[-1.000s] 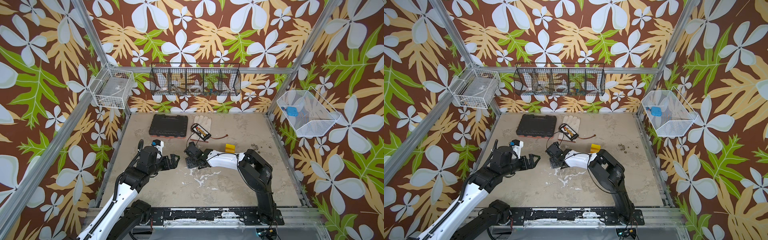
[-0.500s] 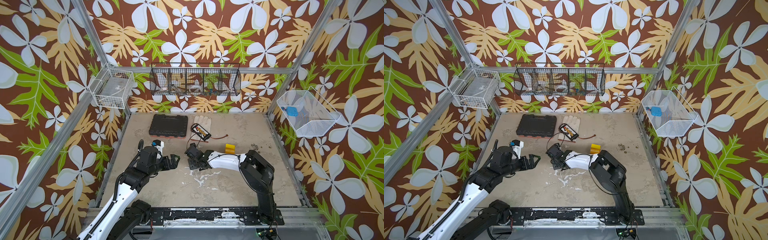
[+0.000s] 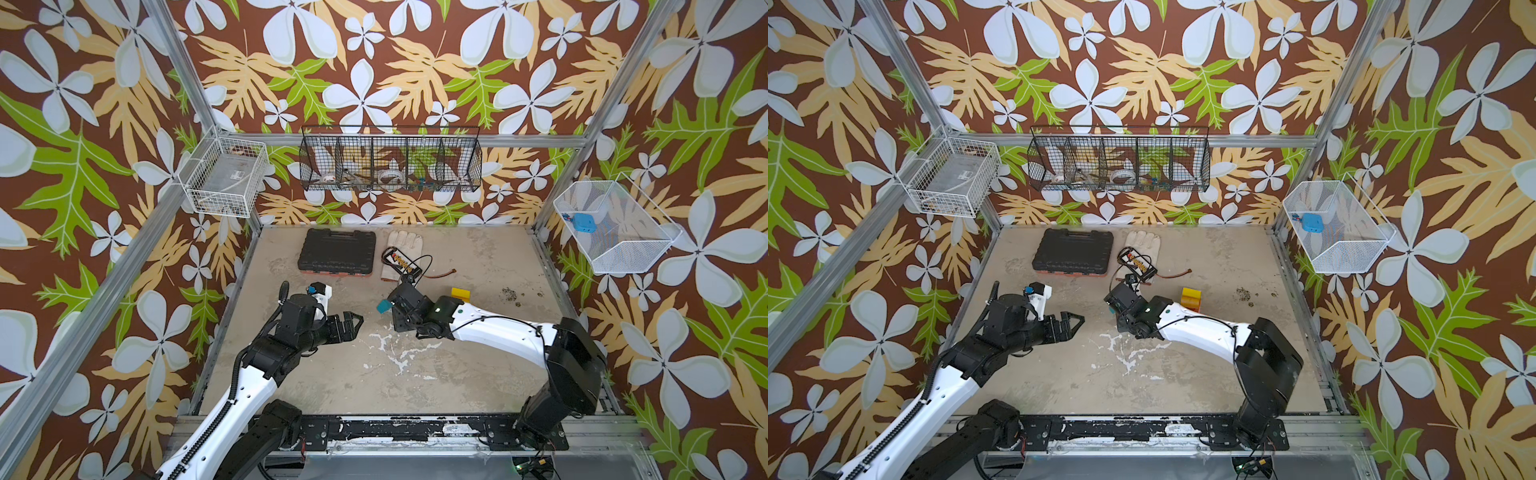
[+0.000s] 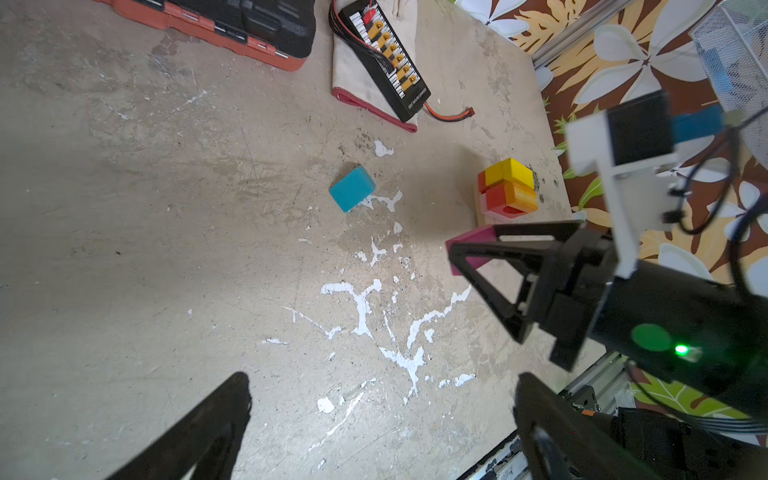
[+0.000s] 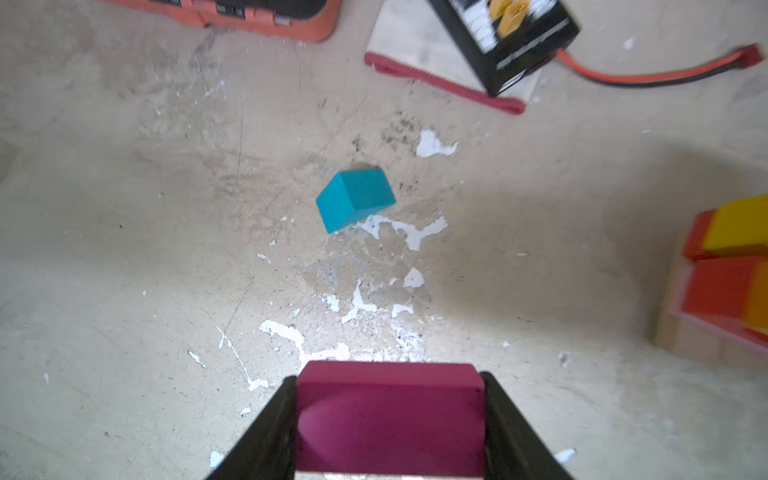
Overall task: Build the wood block tower
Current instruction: 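Lift the magenta block and carry it over the tower, then lower the magenta block onto the tower and open the right gripper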
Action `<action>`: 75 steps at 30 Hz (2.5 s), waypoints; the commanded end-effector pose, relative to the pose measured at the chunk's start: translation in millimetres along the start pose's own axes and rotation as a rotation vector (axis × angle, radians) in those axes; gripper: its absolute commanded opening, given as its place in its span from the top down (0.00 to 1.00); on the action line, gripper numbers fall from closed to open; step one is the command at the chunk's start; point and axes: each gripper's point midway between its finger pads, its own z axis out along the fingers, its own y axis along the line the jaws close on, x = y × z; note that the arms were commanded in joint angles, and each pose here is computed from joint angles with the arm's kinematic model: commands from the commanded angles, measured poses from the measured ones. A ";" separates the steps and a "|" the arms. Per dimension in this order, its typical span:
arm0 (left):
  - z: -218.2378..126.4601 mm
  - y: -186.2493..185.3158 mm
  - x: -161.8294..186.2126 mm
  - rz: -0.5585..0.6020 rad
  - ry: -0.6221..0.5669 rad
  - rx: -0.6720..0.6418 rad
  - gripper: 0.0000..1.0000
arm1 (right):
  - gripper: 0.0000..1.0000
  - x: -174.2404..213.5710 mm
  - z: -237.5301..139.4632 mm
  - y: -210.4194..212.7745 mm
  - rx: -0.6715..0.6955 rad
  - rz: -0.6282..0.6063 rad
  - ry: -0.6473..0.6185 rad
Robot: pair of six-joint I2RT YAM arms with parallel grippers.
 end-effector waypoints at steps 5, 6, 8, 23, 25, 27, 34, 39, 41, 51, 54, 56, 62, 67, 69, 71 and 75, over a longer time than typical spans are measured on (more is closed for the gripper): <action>4.2 -3.3 0.9 -0.004 0.010 0.024 0.00 | 0.74 -25.3 -35.7 -76.8 0.142 0.177 -0.092; 4.1 -3.5 1.0 -0.003 0.011 0.025 0.00 | 0.74 -27.9 -41.1 -87.6 0.160 0.202 -0.110; 4.1 -3.6 1.1 -0.004 0.010 0.026 0.00 | 0.74 -32.5 -49.6 -104.8 0.188 0.243 -0.144; 6.1 -6.9 5.1 0.002 0.025 0.041 0.00 | 0.74 -36.6 -32.0 -165.9 0.281 0.363 -0.131; 6.0 -6.5 4.9 0.000 0.024 0.040 0.00 | 0.75 -36.7 -24.1 -172.9 0.291 0.372 -0.114; 6.6 -6.7 5.6 0.001 0.027 0.042 0.00 | 0.75 -38.2 -16.5 -177.5 0.296 0.378 -0.103; 7.2 -6.9 6.6 0.000 0.032 0.045 0.00 | 0.74 -42.9 7.6 -180.3 0.322 0.358 -0.059; 7.2 -7.5 6.8 0.001 0.033 0.047 0.00 | 0.73 -40.5 20.0 -181.8 0.347 0.342 -0.030; 7.2 -7.5 6.8 0.001 0.033 0.047 0.00 | 0.72 -38.8 23.1 -183.9 0.356 0.341 -0.023; 7.2 -8.1 7.3 0.000 0.035 0.049 0.00 | 0.62 -32.2 31.3 -189.0 0.364 0.338 0.002; 7.4 -7.8 7.7 0.000 0.036 0.049 0.00 | 0.60 -31.5 32.7 -188.8 0.364 0.338 0.005; 7.6 -7.6 7.7 0.000 0.036 0.048 0.00 | 0.59 -31.8 33.2 -188.3 0.362 0.337 0.005; 7.9 -7.7 7.6 -0.001 0.036 0.048 0.00 | 0.54 -31.8 35.9 -187.9 0.357 0.337 0.012; 8.2 -7.7 8.0 0.000 0.039 0.049 0.00 | 0.48 -30.8 36.8 -189.5 0.361 0.338 0.016; 8.1 -7.9 8.1 -0.001 0.039 0.050 0.00 | 0.45 -30.5 36.8 -190.4 0.363 0.339 0.016; 8.1 -7.9 8.0 -0.001 0.039 0.050 0.00 | 0.41 -30.1 36.9 -191.2 0.365 0.340 0.016; 8.6 -7.8 8.4 -0.001 0.041 0.051 0.00 | 0.36 -30.7 36.8 -192.4 0.367 0.342 0.015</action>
